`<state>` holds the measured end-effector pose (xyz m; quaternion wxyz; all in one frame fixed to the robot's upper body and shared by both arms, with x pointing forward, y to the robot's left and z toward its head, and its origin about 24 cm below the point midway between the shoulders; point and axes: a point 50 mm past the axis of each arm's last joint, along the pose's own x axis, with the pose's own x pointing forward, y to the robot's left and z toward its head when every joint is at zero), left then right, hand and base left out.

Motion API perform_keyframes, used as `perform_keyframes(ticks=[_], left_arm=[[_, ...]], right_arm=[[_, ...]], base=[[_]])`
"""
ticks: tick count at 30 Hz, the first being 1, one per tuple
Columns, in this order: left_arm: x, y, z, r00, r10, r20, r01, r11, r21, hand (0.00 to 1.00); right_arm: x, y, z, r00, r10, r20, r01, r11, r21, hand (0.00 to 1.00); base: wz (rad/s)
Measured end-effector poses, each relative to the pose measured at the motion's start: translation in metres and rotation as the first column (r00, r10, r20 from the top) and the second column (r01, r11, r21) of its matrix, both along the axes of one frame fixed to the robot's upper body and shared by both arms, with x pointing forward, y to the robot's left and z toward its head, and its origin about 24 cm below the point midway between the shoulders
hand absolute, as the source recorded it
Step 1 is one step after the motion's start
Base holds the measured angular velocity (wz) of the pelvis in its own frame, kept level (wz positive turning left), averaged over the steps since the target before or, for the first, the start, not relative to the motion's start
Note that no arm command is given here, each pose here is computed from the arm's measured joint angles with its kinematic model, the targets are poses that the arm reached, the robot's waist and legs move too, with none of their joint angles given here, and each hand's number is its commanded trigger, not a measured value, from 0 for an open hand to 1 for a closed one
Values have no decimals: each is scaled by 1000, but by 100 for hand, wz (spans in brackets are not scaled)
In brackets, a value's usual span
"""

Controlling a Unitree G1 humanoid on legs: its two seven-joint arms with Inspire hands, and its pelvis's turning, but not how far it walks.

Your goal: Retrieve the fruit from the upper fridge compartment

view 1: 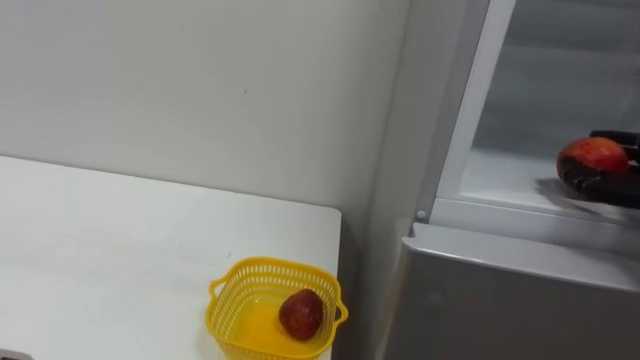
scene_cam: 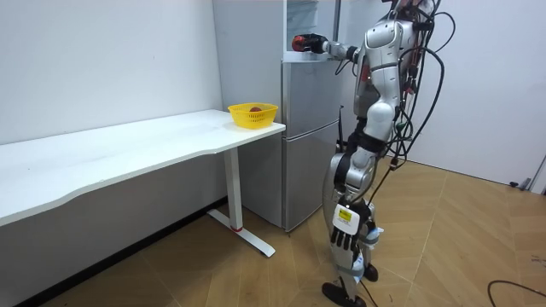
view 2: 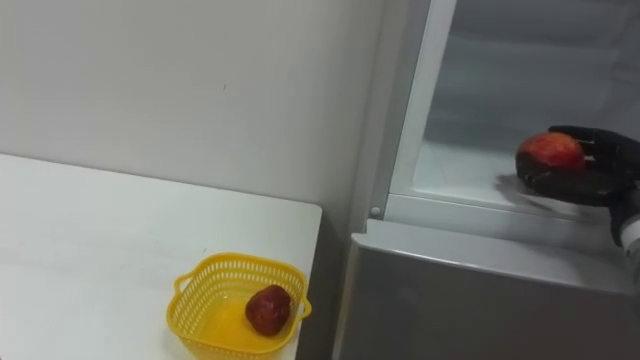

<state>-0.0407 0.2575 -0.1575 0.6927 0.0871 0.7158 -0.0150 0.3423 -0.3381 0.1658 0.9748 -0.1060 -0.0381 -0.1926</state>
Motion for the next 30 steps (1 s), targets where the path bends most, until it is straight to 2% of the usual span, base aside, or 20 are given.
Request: perform_keyframes(ticks=[11,16,22,30], left_arm=[[2,2,0,998,57,19,-57,998,-1,0],[8,4,0,998,54,34,-54,999,1,0],[14,6,0,997,54,53,-54,998,7,0],[14,8,1,996,46,75,-48,998,28,0]], right_arm=[[2,3,4,1000,-18,16,18,1000,-9,100],[4,17,19,999,7,42,-4,996,-92,100],[2,34,47,986,36,160,-10,987,-160,100],[-15,79,98,898,178,403,-91,970,-226,100]], base=[[0],[-2],[-1],[0]])
